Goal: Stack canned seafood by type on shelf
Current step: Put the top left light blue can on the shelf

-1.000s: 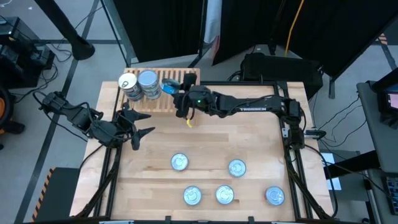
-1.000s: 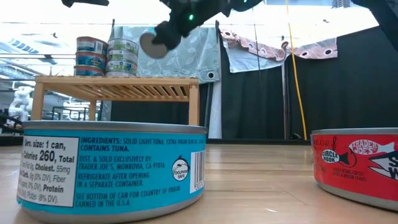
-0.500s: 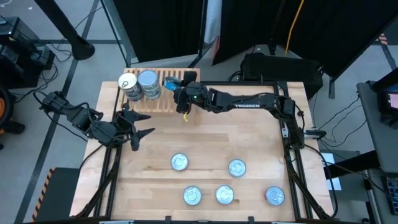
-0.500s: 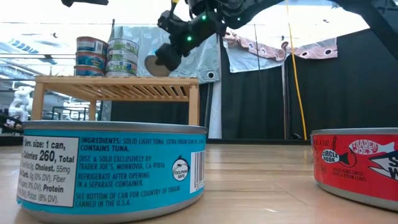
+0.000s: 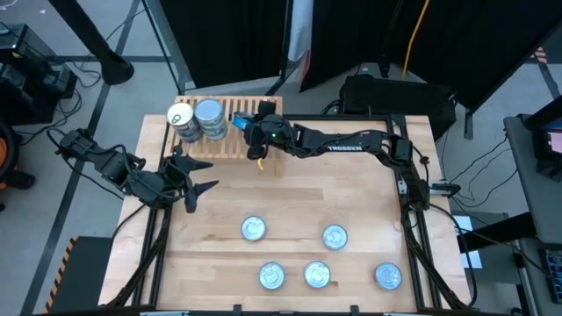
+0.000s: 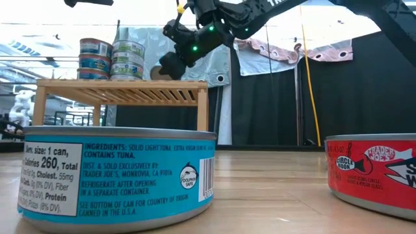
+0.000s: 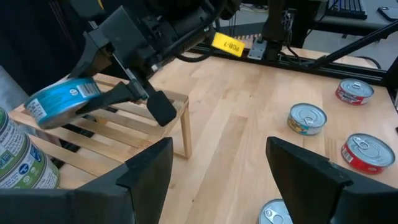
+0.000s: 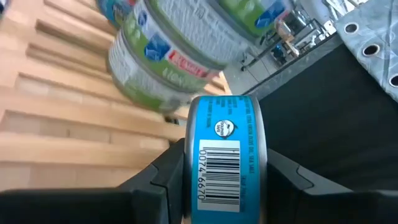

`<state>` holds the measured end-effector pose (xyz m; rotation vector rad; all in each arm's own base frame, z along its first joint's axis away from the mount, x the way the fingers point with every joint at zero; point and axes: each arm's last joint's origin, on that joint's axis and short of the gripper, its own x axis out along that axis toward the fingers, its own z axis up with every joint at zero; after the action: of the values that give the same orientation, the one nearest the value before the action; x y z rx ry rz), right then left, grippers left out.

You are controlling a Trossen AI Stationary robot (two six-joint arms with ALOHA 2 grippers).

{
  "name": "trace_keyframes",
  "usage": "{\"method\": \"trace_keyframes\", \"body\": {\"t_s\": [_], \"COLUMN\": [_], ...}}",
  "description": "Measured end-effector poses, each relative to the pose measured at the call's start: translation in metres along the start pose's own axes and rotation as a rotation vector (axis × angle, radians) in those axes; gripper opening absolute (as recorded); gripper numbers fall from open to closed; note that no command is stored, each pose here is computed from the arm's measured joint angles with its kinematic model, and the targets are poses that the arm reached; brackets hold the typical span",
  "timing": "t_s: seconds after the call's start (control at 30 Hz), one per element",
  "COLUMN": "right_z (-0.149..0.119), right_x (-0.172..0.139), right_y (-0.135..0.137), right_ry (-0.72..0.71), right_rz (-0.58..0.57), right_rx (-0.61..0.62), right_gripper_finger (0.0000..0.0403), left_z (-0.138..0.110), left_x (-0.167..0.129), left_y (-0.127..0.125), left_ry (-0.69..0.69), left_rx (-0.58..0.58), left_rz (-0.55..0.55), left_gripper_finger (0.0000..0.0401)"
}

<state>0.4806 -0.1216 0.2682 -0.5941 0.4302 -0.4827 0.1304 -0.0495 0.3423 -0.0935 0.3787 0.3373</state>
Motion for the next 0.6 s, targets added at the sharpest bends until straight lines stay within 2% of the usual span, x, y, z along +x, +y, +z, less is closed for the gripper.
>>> {"method": "trace_keyframes", "body": {"t_s": [0.27, 0.6], "right_z": [0.0054, 0.0048], "right_x": [0.0016, 0.0015], "right_y": [-0.0047, -0.0038], "right_ry": [-0.106, -0.096], "right_rz": [0.014, 0.019], "right_rx": [0.09, 0.104], "right_gripper_finger": [0.0163, 0.0216], "left_z": [0.0, 0.0], "left_x": [0.0, 0.0], "left_y": [0.0, 0.0001], "left_ry": [0.0, 0.0], "left_rx": [-0.002, -0.001], "left_rz": [0.0, 0.001], "left_gripper_finger": [0.0265, 0.0265]}}
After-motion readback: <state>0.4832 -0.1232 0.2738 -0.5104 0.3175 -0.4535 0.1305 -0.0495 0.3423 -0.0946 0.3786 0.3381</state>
